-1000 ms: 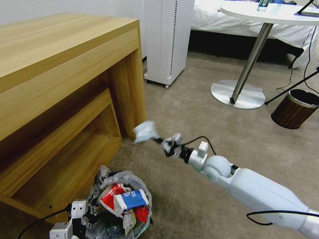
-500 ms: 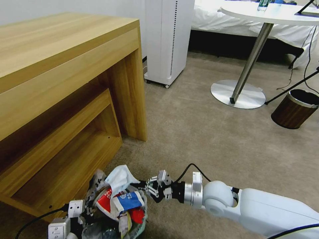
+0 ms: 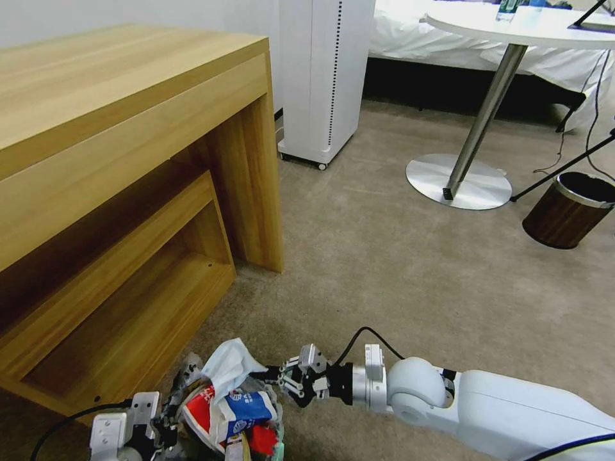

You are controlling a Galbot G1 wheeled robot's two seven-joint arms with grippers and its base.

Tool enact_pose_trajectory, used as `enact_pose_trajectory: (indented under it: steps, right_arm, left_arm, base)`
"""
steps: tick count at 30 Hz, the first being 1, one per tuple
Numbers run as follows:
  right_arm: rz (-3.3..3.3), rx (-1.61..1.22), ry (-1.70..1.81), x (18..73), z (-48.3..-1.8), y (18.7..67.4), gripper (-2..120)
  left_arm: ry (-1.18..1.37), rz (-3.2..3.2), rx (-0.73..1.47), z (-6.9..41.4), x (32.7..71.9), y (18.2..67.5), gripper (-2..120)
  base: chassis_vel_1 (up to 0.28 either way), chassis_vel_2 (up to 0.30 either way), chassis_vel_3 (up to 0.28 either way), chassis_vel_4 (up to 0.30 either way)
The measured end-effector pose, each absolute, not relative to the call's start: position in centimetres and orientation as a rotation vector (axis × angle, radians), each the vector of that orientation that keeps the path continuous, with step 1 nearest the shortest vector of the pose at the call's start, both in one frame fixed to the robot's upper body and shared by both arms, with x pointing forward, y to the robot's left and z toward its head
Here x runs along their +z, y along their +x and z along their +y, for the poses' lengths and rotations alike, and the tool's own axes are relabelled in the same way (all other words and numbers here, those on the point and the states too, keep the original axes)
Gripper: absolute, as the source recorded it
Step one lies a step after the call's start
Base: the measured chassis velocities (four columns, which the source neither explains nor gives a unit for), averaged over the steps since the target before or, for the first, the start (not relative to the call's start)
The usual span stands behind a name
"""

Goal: Pick up the trash bin and place the garbage on the floor into it.

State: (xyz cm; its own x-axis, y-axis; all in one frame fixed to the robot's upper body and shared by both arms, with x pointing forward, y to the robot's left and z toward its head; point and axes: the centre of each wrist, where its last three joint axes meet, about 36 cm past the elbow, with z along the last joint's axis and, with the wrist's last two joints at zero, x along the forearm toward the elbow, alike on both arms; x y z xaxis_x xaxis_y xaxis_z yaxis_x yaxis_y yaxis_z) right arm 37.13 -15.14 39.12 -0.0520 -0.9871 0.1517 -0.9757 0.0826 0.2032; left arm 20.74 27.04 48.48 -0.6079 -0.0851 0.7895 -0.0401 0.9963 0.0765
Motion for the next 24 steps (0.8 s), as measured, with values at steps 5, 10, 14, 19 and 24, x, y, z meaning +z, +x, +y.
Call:
enact_pose_trajectory:
  steps: [5, 10, 14, 19, 24]
  right_arm:
    - [-2.032, -0.029, 2.054, 39.9, -12.0, 38.4, 0]
    - [-2.020, -0.024, 2.038, 39.2, -11.6, 38.0, 4]
    - [-2.000, -0.022, 2.056, 38.4, -12.1, 37.8, 23]
    - [-2.003, -0.018, 2.047, 38.4, -12.5, 37.9, 37]
    - [-2.019, -0.003, 2.039, 38.8, -12.9, 38.3, 58]
  left_arm:
    - [0.114, -2.242, -0.084, 27.0, 47.3, 20.5, 0]
    - [0.119, -2.251, -0.094, 27.1, 47.1, 20.5, 0]
    - [0.132, -2.265, -0.089, 27.2, 46.6, 20.6, 0]
    - [0.140, -2.273, -0.082, 27.2, 46.3, 20.6, 0]
    - [0.146, -2.286, -0.077, 27.5, 46.3, 21.0, 0]
  base:
    - [0.000, 0.000, 0.000, 0.000]
    - [0.000, 0.000, 0.000, 0.000]
    - [0.000, 0.000, 0.000, 0.000]
    - [0.000, 0.000, 0.000, 0.000]
    - [0.000, 0.000, 0.000, 0.000]
